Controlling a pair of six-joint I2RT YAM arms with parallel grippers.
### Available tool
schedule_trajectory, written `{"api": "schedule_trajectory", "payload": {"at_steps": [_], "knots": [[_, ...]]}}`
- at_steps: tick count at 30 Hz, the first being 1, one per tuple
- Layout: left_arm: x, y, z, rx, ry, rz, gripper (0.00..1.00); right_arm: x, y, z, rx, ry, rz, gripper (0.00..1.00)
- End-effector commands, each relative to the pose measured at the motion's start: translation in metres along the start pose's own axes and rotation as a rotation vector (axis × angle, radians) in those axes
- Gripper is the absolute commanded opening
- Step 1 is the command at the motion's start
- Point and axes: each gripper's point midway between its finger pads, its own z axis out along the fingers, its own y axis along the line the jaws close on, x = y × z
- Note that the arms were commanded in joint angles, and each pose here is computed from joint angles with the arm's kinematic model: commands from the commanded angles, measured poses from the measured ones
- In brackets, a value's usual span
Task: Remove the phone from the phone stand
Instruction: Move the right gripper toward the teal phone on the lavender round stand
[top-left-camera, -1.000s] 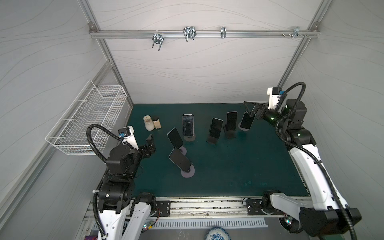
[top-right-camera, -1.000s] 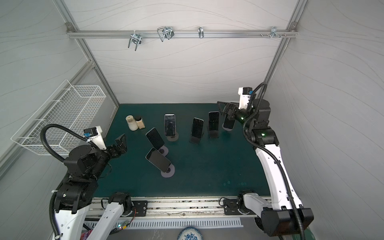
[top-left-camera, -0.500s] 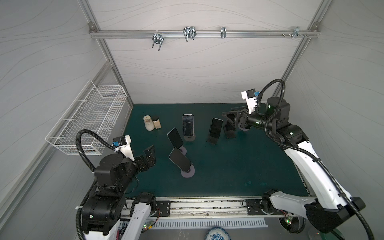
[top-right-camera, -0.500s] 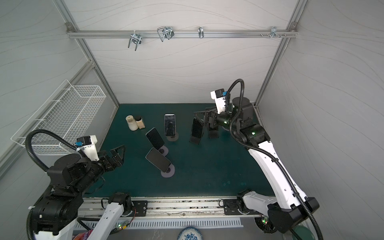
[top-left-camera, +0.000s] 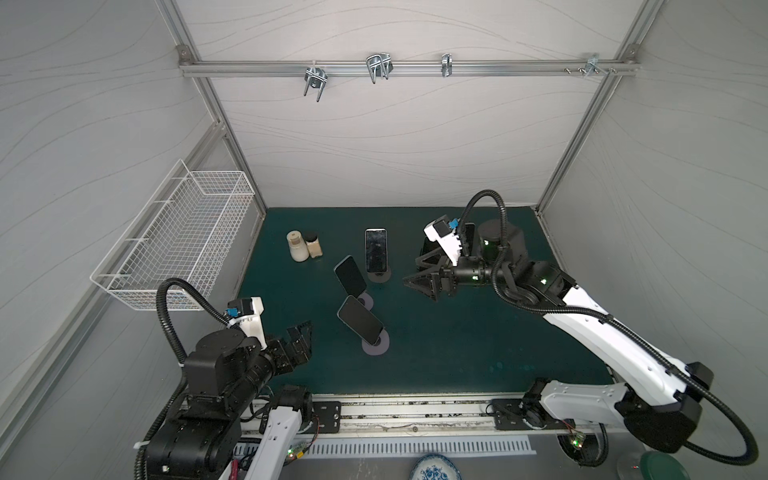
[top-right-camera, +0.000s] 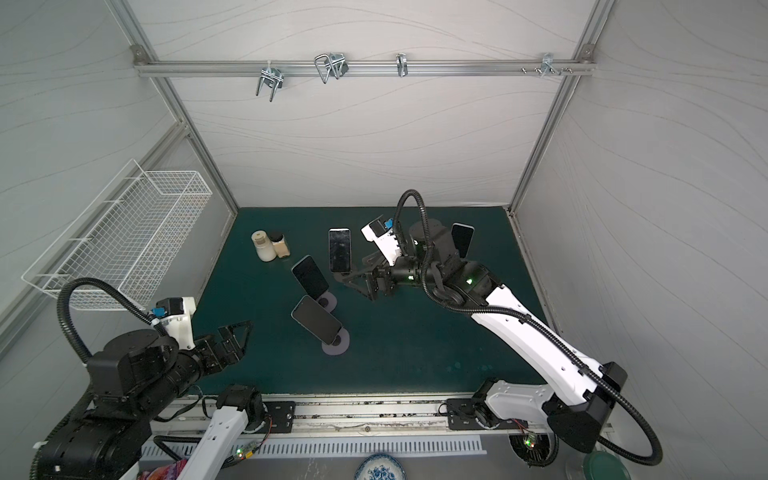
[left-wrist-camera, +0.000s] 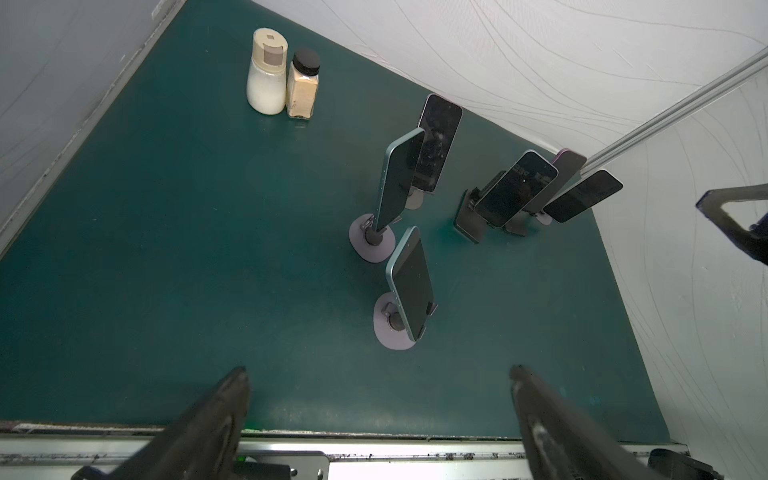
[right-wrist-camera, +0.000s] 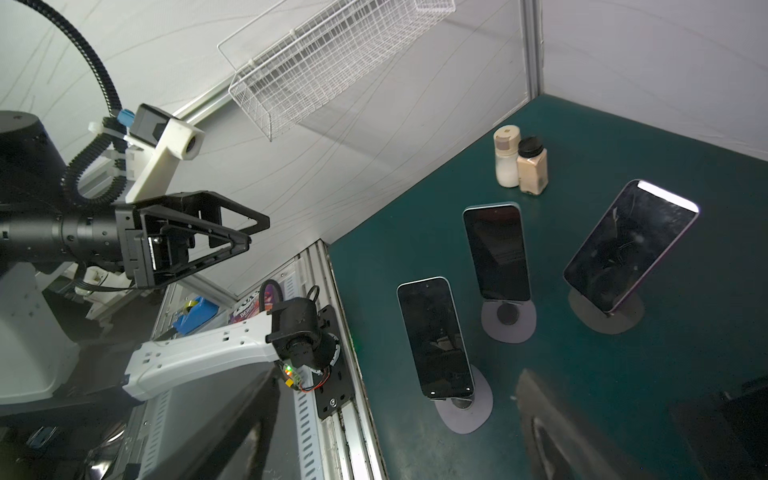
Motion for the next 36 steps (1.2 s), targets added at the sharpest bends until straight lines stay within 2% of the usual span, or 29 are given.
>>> {"api": "schedule_trajectory", "payload": {"at_steps": [1, 12, 28, 36], "knots": [[0.016, 0.004, -0.011, -0.004, 0.04, -0.016, 0.98, 0.001, 0.01, 0.014, -0.02, -0.001, -0.05, 0.9], [0.043, 0.015, -0.007, -0.026, 0.112, -0.023, 0.99, 0.027, 0.039, 0.05, -0.066, 0.105, -0.096, 0.9], [0.064, 0.019, 0.002, -0.031, 0.192, -0.099, 0.99, 0.034, 0.044, 0.038, -0.016, 0.118, -0.219, 0.9], [0.069, 0.017, -0.001, -0.025, 0.222, -0.096, 0.99, 0.049, 0.058, 0.046, -0.08, 0.146, -0.296, 0.89]]}}
